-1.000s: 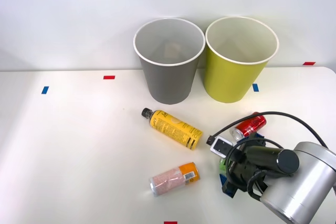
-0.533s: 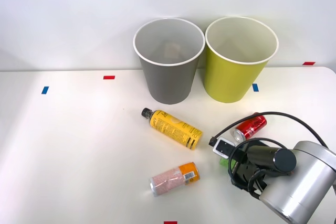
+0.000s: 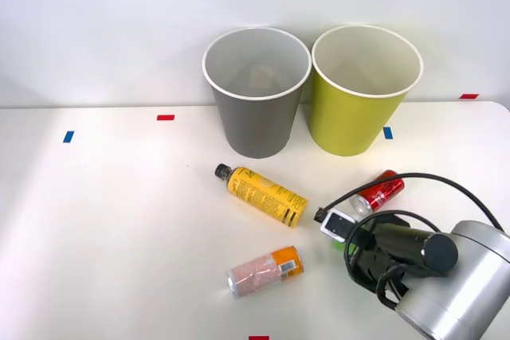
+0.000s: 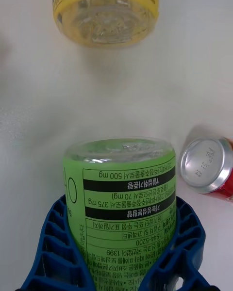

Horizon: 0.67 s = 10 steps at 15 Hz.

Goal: Put cans in the gray bin, plastic bottles in the light green bin

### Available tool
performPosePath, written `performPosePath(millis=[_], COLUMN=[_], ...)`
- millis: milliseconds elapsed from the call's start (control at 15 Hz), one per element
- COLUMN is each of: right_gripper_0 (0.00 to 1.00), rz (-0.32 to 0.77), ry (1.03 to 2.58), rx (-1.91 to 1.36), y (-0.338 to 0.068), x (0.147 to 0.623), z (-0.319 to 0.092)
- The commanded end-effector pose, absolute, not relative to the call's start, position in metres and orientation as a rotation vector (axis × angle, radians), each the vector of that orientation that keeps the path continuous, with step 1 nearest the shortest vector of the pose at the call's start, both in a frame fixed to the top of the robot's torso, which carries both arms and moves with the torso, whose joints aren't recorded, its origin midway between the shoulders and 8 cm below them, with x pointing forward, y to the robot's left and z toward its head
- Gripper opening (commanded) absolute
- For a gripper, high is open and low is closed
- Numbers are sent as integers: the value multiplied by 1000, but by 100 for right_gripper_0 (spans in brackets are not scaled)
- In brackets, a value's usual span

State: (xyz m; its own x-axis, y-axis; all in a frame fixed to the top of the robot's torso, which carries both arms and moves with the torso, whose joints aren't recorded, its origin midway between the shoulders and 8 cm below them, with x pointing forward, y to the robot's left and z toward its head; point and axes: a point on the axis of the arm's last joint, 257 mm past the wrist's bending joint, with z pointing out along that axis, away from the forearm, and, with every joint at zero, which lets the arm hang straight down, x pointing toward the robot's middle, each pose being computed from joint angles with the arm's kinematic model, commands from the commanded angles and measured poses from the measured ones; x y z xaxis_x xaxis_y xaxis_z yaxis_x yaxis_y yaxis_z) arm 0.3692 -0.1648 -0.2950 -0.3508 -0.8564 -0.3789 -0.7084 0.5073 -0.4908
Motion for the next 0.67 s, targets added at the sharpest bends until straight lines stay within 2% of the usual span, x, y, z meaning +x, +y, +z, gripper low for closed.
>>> performPosePath(millis=[67, 267, 533, 667], right_gripper_0=[0, 0, 0, 0], rz=[-287, -228, -59, 66], ry=[2103, 2041, 1856, 1797], rx=[-1176, -1093, -922, -829], y=[-167, -157, -120, -102], x=[369, 368, 384, 390], z=[-255, -231, -187, -162])
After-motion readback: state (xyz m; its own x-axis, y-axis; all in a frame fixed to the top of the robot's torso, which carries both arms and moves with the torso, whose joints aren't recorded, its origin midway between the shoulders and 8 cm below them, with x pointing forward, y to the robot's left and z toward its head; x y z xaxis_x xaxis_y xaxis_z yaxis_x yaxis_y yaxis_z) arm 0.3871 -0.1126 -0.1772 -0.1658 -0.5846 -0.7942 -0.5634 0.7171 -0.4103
